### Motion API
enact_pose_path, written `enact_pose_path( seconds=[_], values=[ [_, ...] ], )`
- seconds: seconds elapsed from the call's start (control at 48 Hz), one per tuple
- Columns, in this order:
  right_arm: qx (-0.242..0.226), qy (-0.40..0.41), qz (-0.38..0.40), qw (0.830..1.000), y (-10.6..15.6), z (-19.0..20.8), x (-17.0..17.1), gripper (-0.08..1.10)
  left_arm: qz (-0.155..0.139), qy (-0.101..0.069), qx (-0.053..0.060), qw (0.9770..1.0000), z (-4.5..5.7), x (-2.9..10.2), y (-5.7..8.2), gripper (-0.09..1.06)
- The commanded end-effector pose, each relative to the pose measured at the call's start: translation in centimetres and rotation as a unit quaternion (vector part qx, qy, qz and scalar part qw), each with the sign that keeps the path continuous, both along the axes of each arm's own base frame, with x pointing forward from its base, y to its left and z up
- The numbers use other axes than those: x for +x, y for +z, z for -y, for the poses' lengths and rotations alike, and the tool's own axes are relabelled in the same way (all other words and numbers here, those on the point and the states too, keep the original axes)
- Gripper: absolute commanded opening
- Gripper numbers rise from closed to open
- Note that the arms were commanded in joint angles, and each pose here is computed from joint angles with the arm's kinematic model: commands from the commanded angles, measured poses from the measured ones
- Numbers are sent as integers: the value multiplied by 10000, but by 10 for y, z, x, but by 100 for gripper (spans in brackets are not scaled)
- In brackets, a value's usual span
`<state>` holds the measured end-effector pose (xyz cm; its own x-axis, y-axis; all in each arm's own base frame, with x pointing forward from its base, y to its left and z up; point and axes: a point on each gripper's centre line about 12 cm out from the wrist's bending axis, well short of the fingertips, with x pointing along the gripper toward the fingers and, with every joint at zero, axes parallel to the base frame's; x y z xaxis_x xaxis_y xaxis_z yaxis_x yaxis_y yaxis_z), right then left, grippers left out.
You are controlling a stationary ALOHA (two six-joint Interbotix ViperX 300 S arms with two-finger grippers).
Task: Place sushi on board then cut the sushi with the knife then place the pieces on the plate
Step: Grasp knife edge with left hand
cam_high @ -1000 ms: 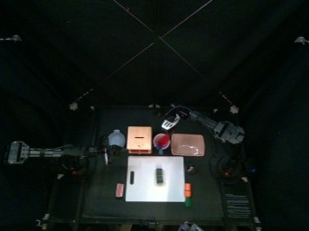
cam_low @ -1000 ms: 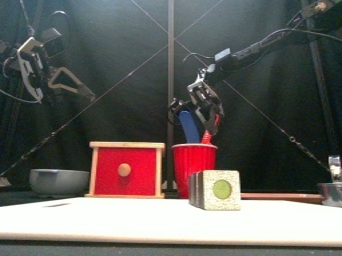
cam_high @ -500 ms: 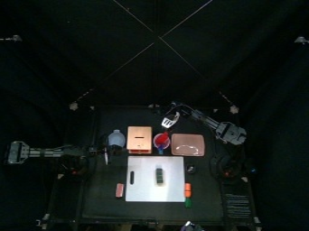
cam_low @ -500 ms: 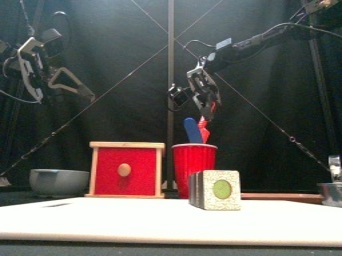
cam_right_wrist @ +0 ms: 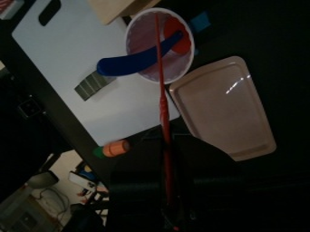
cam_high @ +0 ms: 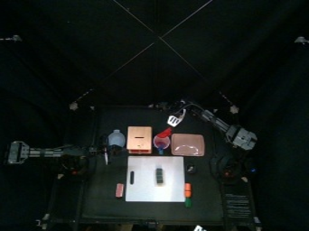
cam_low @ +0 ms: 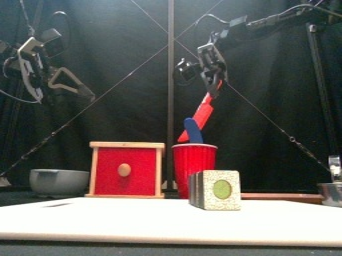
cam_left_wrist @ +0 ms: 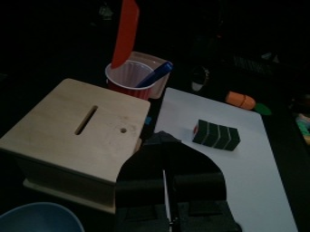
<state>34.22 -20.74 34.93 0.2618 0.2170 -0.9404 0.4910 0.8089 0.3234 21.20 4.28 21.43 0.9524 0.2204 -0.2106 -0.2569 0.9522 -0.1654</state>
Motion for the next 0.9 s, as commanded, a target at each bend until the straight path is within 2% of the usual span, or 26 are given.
enact_pose_path(
  seconds=[0.021,0.188,0.312,0.396,0.562,0.708,0.896],
  values=[
    [-446,-1,473,9979,47,-12,-21,38,168,27,18,9999,-2,5,11,-2],
    [-909,108,604,9940,67,-32,-37,38,349,0,49,9994,-1,10,24,-2],
    [-1475,264,755,9858,81,-53,-46,38,499,-11,76,9987,-1,14,34,-2],
    [-1674,367,954,9806,86,-70,-50,38,610,4,102,9981,-2,15,38,-2],
    [-1873,461,1629,9676,84,-105,-52,38,953,-60,191,9952,2,16,48,-2],
    [-2072,416,2254,9511,76,-129,-64,38,1199,-254,286,9921,11,18,56,-2],
    [-2172,472,2990,9280,45,-151,-79,38,1279,-512,479,9893,20,21,61,-2]
  ],
)
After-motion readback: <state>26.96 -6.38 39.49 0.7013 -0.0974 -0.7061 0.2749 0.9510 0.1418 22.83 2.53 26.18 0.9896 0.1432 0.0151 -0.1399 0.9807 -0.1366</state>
